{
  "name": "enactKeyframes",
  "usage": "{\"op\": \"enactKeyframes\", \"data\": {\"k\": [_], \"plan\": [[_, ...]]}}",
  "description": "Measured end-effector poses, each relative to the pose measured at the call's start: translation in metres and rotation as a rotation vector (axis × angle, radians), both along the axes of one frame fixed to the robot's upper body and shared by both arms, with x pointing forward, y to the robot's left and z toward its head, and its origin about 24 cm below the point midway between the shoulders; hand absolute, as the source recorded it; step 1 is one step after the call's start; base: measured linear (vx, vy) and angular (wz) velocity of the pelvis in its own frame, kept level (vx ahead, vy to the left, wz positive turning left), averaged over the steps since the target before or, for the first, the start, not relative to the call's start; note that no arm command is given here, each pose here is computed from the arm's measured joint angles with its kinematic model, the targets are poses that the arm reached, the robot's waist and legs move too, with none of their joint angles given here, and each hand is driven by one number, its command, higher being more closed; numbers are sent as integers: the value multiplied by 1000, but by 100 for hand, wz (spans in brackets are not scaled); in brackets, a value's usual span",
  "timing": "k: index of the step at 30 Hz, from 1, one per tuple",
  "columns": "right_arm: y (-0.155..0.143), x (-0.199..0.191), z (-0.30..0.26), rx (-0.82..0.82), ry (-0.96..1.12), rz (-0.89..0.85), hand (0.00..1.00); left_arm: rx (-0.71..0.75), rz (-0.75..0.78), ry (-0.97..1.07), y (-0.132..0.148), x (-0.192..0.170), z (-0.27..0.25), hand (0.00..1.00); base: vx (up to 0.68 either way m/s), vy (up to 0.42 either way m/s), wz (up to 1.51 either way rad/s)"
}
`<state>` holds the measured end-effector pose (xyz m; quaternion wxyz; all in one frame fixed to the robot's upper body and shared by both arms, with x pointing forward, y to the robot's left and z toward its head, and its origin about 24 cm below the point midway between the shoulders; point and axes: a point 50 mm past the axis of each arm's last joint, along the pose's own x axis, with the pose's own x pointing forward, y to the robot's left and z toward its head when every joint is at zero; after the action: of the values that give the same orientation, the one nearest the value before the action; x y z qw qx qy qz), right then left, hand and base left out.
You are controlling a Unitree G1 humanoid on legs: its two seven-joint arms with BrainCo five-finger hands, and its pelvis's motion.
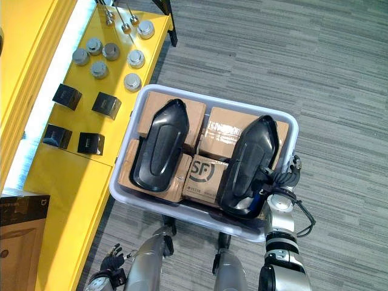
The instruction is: Walk over and take plastic housings, then place them on the shelf
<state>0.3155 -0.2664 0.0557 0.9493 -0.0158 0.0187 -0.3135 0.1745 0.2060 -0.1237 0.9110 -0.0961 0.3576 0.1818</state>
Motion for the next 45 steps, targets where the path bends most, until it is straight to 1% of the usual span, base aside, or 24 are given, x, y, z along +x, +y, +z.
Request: {"op": "enactKeyframes", "data": {"k": [3, 5, 12, 14, 16, 18, 19, 20, 22, 23, 24, 25, 27, 31, 32, 34, 37, 39, 40, 41, 43, 44, 45], "plan": [[9, -15, -9, -11, -3, 20, 100, 15, 9, -17, 3, 5, 4, 0, 8, 15, -12], [9, -19, -13, -46, 18, 20, 100, 18, 6, -30, 4, 9, 6, 0, 2, -6, -6], [8, -27, -13, -152, 71, 28, 100, 18, 4, -59, 1, 14, 10, 0, 2, 0, 0], [12, -29, -15, -193, 103, 49, 100, 19, 4, -80, 0, 18, 13, 0, 12, 3, 9], [28, -31, -21, -222, 161, 94, 100, 23, 13, -160, -2, 29, 27, 0, 28, -1, 26], [32, -33, -27, -215, 191, 89, 100, 21, 22, -242, -5, 36, 41, 0, 33, 4, 24], [30, -37, -30, -211, 216, 74, 100, 14, 29, -331, -9, 40, 57, 0, 32, 18, 19], [27, -39, -31, -211, 224, 65, 100, 9, 33, -373, -11, 42, 65, 0, 27, 30, 16], [25, -42, -27, -235, 213, 57, 100, 8, 88, -548, -15, 48, 101, 0, 28, 35, 10], [25, -42, -26, -237, 209, 58, 100, 10, 96, -565, -15, 48, 105, 0, 30, 21, 25], [26, -42, -21, -263, 194, 64, 100, 30, 131, -637, -16, 49, 122, 0, 27, 10, 28], [27, -41, -19, -269, 185, 70, 100, 44, 146, -669, -16, 48, 130, 0, 48, 15, 40], [34, -38, -4, -333, 132, 92, 100, 172, 161, -752, -14, 41, 156, 0, 85, 18, 29], [48, -36, 19, -429, 24, 128, 100, 317, 187, -819, -12, 28, 180, 0, 97, 21, 14], [53, -35, 25, -451, -7, 139, 100, 374, 189, -843, -12, 24, 188, 0, 95, 24, 12], [57, -35, 31, -486, -45, 152, 100, 435, 175, -890, -18, 20, 202, 0, 94, 27, 14], [63, -36, 43, -519, -108, 153, 100, 491, 105, -982, -38, 20, 221, 0, 86, 25, 12], [72, -37, 52, -551, -160, 172, 100, 470, 46, -1027, -51, 21, 226, 0, 69, 22, 0], [79, -38, 59, -562, -205, 188, 100, 424, -5, -1054, -60, 22, 227, 0, 61, 11, -3], [83, -38, 63, -566, -232, 196, 100, 370, -28, -1072, -64, 22, 228, 0, 58, -1, -5], [100, -36, 75, -577, -312, 245, 100, 147, -118, -1114, -78, 27, 228, 0, 42, -15, 0], [104, -36, 77, -578, -326, 257, 100, 102, -139, -1117, -82, 29, 227, 0, 23, -29, 3], [112, -34, 81, -579, -348, 283, 100, 16, -174, -1115, -88, 33, 225, 0, 9, -44, 2]]}}
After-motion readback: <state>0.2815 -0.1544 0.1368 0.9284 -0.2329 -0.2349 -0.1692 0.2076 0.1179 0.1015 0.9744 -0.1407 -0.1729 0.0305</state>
